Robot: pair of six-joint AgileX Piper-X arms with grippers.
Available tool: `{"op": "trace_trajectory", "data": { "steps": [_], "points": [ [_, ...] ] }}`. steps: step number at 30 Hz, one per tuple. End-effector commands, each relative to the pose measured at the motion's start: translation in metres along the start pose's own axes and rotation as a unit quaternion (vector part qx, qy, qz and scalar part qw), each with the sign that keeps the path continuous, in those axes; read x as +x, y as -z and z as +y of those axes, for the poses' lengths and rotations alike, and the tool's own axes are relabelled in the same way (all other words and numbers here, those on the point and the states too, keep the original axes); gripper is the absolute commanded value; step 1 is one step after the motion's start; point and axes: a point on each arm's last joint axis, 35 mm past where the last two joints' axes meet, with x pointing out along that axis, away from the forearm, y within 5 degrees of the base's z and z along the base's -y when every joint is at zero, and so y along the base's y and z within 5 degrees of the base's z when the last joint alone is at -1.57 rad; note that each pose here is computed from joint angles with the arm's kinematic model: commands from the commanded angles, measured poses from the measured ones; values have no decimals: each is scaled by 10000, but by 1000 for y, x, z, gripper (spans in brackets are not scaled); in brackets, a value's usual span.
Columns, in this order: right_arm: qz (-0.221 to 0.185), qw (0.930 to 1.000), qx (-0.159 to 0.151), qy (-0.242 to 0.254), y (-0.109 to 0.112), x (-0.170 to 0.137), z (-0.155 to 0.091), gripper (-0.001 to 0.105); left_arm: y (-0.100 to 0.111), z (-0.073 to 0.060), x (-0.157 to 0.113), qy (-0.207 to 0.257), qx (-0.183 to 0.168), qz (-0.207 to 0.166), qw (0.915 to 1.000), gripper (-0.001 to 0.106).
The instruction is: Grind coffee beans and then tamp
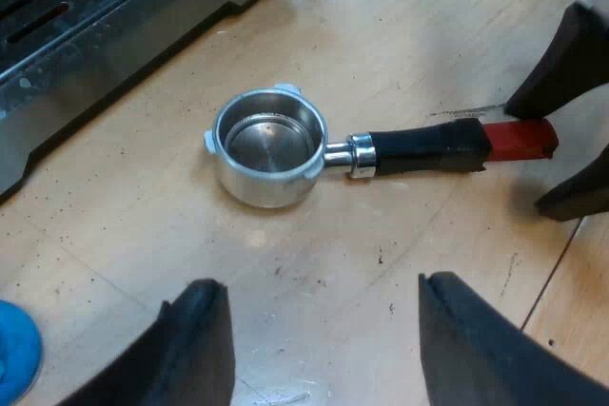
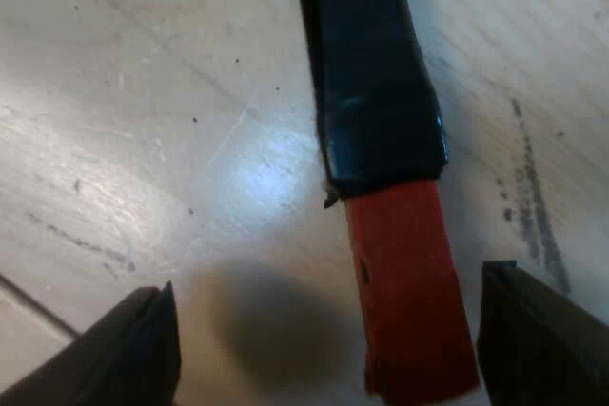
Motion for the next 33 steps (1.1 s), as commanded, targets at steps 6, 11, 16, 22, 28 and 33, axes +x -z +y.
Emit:
{"op": "trace_trajectory", "data": {
  "steps": [6, 11, 16, 22, 28, 33],
  "points": [
    [-101, 9999, -39, -39, -9, -39, -7, 67, -2, -2, -1, 51, 38, -44, 10000, 48],
    [-788, 9968, 26, -96, -23, -71, -11, 67, -2, -1, -1, 30, 38, -47, 10000, 48],
    [-1389, 9903, -81, 44, -34, -97, -16, 67, -2, 1, -1, -257, 37, -83, 9996, 48],
    [-2648, 9633, -440, 46, -56, -119, -15, 67, -2, 3, -2, -641, 35, -131, 9979, 48],
    [-3080, 9446, -1113, 214, -76, -113, -9, 67, -11, 3, -9, -1116, 86, -338, 9931, 48],
    [-2994, 9478, -1078, 210, -90, -91, 0, 77, -21, 1, -19, -1663, 440, -570, 9834, 48]
  ]
}}
